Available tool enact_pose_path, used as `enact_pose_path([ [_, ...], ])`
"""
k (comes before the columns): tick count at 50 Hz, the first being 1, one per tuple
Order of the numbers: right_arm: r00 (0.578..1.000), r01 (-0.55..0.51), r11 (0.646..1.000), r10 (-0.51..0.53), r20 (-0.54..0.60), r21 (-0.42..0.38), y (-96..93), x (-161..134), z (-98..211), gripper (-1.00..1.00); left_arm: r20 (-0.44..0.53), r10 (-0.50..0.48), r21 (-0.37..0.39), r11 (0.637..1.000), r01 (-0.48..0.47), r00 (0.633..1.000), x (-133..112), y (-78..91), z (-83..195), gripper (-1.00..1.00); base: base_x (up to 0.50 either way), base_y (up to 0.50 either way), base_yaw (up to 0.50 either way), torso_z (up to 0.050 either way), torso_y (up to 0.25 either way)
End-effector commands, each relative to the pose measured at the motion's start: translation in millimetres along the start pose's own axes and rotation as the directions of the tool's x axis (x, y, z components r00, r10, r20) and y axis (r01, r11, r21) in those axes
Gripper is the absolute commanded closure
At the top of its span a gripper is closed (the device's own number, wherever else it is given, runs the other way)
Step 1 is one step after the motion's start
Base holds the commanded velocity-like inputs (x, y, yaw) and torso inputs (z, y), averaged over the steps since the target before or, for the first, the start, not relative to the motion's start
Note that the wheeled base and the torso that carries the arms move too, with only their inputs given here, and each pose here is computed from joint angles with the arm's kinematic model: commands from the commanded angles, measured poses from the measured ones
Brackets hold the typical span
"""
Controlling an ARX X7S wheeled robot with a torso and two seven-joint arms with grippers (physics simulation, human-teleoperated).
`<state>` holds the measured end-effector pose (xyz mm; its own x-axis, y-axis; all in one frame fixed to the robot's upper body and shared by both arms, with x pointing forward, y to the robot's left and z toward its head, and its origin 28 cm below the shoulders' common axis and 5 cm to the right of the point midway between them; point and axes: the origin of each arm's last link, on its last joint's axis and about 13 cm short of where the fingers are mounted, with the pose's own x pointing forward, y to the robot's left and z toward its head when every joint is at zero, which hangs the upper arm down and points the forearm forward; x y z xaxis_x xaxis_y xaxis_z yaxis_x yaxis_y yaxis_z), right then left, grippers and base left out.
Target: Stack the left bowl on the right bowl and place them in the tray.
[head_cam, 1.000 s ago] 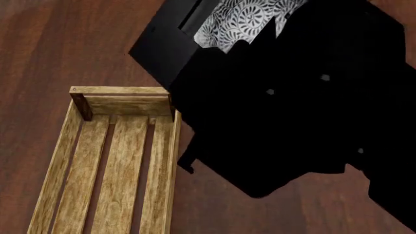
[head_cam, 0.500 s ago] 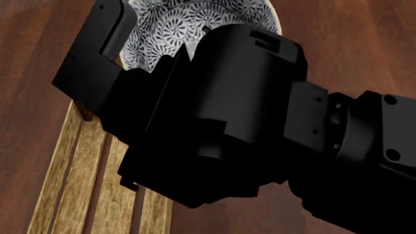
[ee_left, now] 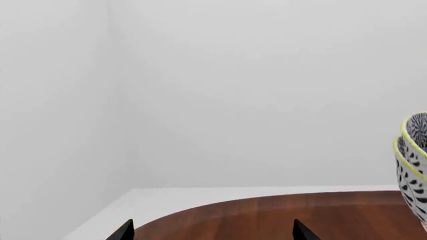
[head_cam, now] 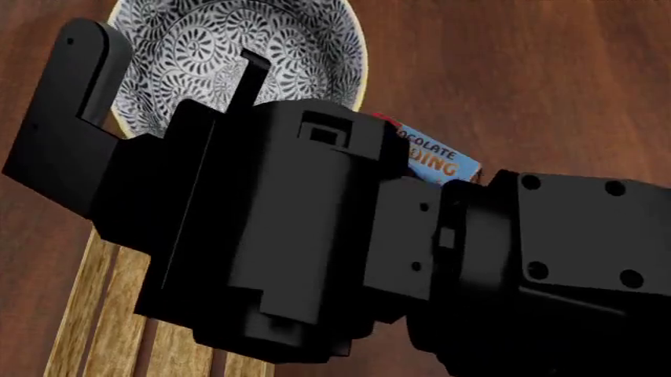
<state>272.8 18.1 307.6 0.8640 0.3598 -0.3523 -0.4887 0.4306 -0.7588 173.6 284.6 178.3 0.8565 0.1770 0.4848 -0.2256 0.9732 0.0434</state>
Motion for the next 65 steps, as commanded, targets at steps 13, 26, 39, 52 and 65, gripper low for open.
enact_pose_path([
  [13, 0.99, -0.031, 0.996, 0.042, 0.133, -0.084, 15.4, 29, 9, 1.0, 0.011, 0.036, -0.01, 0.999, -0.036, 0.999, 0, 8.8, 4, -1.0, 0.0, 0.0, 0.0, 0.001, 0.001],
  [26, 0.988, -0.066, 0.995, 0.075, 0.132, -0.07, 20.2, 39, 8, 1.0, 0.017, 0.062, -0.012, 0.998, -0.061, 0.998, -1, 14.7, 7, -1.0, 0.0, 0.0, 0.0, 0.0, 0.001],
  [39, 0.987, -0.108, 0.993, 0.113, 0.114, -0.052, 25.9, 51, 5, 1.0, 0.02, 0.082, -0.013, 0.997, -0.082, 0.996, -2, 19.0, 8, -1.0, 0.0, 0.0, 0.0, 0.0, 0.002],
  [52, 0.982, -0.153, 0.986, 0.159, 0.097, -0.068, 35.9, 61, 5, 1.0, 0.023, 0.1, -0.017, 0.995, -0.1, 0.995, -3, 23.5, 9, -1.0, 0.0, 0.0, 0.0, 0.001, 0.001],
  [65, 0.98, -0.18, 0.982, 0.184, 0.073, -0.056, 39.1, 69, 1, 1.0, 0.026, 0.116, -0.021, 0.993, -0.115, 0.993, -4, 26.1, 10, -1.0, 0.0, 0.0, 0.0, 0.0, 0.001],
])
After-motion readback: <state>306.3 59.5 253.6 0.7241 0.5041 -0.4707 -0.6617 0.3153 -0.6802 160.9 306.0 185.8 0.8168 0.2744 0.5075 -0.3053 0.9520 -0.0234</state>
